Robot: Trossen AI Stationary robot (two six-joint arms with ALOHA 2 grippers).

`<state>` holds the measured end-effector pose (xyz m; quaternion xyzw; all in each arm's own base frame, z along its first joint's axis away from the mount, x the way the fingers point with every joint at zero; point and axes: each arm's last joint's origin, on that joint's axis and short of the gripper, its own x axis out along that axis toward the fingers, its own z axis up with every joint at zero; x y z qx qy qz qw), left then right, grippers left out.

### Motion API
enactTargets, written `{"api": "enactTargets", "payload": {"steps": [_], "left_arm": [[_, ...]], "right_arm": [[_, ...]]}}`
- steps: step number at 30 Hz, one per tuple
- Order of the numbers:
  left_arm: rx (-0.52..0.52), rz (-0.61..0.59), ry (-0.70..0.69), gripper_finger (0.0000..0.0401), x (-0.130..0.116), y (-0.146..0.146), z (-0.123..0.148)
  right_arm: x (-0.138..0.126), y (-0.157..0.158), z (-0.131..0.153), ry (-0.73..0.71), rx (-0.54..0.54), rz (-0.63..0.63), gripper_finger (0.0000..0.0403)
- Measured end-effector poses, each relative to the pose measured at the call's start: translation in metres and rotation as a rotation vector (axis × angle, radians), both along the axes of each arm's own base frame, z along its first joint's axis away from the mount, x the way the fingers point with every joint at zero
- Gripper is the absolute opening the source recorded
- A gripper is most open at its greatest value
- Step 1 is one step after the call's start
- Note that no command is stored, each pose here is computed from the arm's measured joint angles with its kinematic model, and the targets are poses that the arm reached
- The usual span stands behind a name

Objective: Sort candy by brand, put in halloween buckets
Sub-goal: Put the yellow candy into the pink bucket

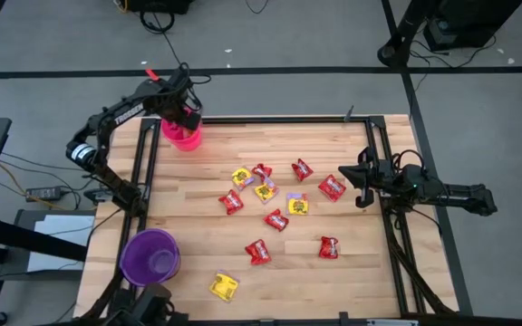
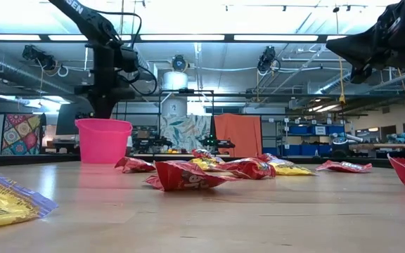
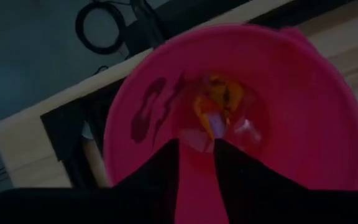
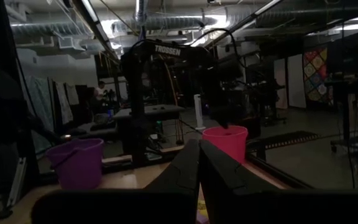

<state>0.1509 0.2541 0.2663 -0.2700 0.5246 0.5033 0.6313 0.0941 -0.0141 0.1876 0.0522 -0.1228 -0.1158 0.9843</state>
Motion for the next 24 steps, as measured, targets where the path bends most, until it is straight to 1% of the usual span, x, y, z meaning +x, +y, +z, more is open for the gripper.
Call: {"api": "enactTargets", "payload": {"steps": [3,5,7,10,12,14,16,19,21,24], "left_arm": [[0.034,-0.004,-0.001,0.0114,0.003,0.001,0.022],[0.063,-0.009,-0.007,0.0114,0.006,0.0,0.045],[0.102,-0.028,-0.044,0.0114,0.011,-0.004,0.069],[0.14,-0.101,-0.106,0.0114,0.026,-0.018,0.101],[0.167,-0.161,-0.145,0.0114,0.038,-0.03,0.117],[0.178,-0.197,-0.193,0.0115,0.048,-0.042,0.129],[0.17,-0.241,-0.256,0.0115,0.059,-0.054,0.137],[0.149,-0.294,-0.3,0.0118,0.076,-0.074,0.14],[0.125,-0.345,-0.303,0.012,0.086,-0.088,0.139],[0.095,-0.387,-0.286,0.0127,0.103,-0.108,0.133]], "right_arm": [[0.0,0.0,0.0,0.001,-0.004,-0.002,0.0022],[0.0,0.0,0.0,0.001,-0.004,-0.002,0.0022],[0.0,0.0,0.0,0.001,-0.005,-0.002,0.0022],[0.0,0.0,0.0,0.002,-0.006,-0.003,0.0022],[0.0,0.0,0.0,0.002,-0.007,-0.003,0.0022],[0.0,0.0,0.0,0.002,-0.007,-0.003,0.0022],[0.0,0.0,0.0,0.002,-0.007,-0.002,0.0022],[0.0,0.0,0.0,0.002,-0.008,-0.001,0.0022],[0.0,0.0,0.0,0.002,-0.008,0.0,0.0022],[0.0,0.0,0.0,0.002,-0.008,0.0,0.0022]]}}
